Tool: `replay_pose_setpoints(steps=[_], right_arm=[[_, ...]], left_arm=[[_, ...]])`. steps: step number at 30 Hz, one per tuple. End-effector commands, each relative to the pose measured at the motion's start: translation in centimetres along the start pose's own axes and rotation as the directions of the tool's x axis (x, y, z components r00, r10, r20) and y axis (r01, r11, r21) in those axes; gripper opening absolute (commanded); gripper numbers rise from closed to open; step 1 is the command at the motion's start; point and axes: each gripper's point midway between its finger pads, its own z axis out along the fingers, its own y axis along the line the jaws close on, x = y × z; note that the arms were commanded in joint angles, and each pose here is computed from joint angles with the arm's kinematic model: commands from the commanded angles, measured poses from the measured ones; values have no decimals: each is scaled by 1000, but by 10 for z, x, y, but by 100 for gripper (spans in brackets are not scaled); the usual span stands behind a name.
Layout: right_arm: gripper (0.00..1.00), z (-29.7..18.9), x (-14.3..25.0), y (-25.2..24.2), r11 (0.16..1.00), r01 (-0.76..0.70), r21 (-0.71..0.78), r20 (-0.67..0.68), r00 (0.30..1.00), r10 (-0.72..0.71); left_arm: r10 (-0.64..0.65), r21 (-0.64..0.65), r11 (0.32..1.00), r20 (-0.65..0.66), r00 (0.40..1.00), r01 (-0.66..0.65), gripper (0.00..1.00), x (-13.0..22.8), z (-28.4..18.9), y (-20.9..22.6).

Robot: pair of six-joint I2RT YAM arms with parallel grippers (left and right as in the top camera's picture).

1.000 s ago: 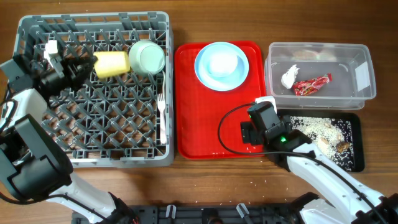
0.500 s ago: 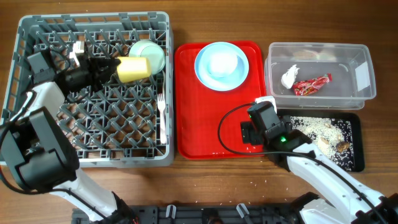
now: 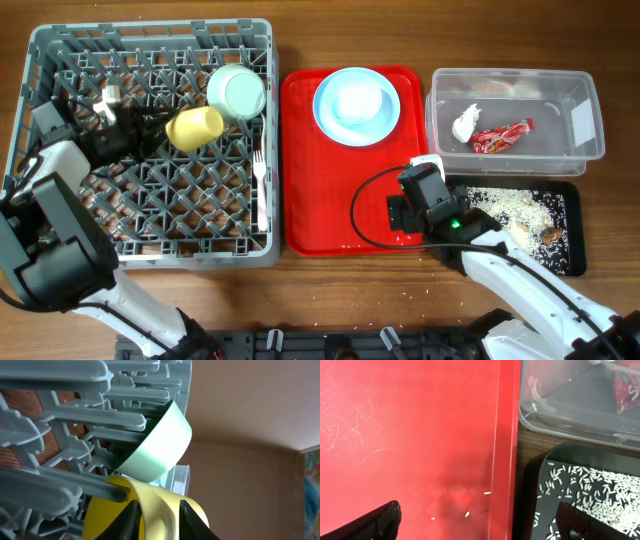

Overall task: Sort waste into correct bins and load items into the dishwasher rack
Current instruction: 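Move the left gripper right to the light-blue bowl on the plate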

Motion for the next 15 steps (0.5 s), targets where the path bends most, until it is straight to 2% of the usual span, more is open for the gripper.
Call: replay_pose_setpoints(steps=[1,3,4,5,8,10,12,13,15], right_arm=[[100,-1,-4,2,1000,0,-11,7,1000,0],[100,-1,-4,2,1000,0,-11,7,1000,0],[100,-1,-4,2,1000,0,-11,7,1000,0],[100,-1,-4,2,1000,0,-11,7,1000,0],[100,-1,-4,2,1000,0,-11,7,1000,0],[100,-1,-4,2,1000,1,-11,7,1000,-1],[100,-1,-4,2,1000,0,-11,7,1000,0],[100,-1,-4,2,1000,0,-11,7,1000,0],[100,-1,-4,2,1000,0,-11,7,1000,0]], left_arm=[[-47,-105,993,88,995,56,33,-8,-17,22],[5,-98,995,133,991,8,51,-12,-34,-3],[23,-118,993,172,985,-2,67,-16,-43,-13],[69,-157,987,217,974,-35,100,-19,-54,-24],[155,-255,964,320,934,-73,100,-14,-80,-59],[233,-260,954,326,916,-150,100,9,-86,-97],[325,-331,919,328,887,-214,100,32,-83,-122],[367,-351,902,313,876,-253,100,45,-75,-134],[440,-303,879,216,871,-369,100,78,-42,-160]])
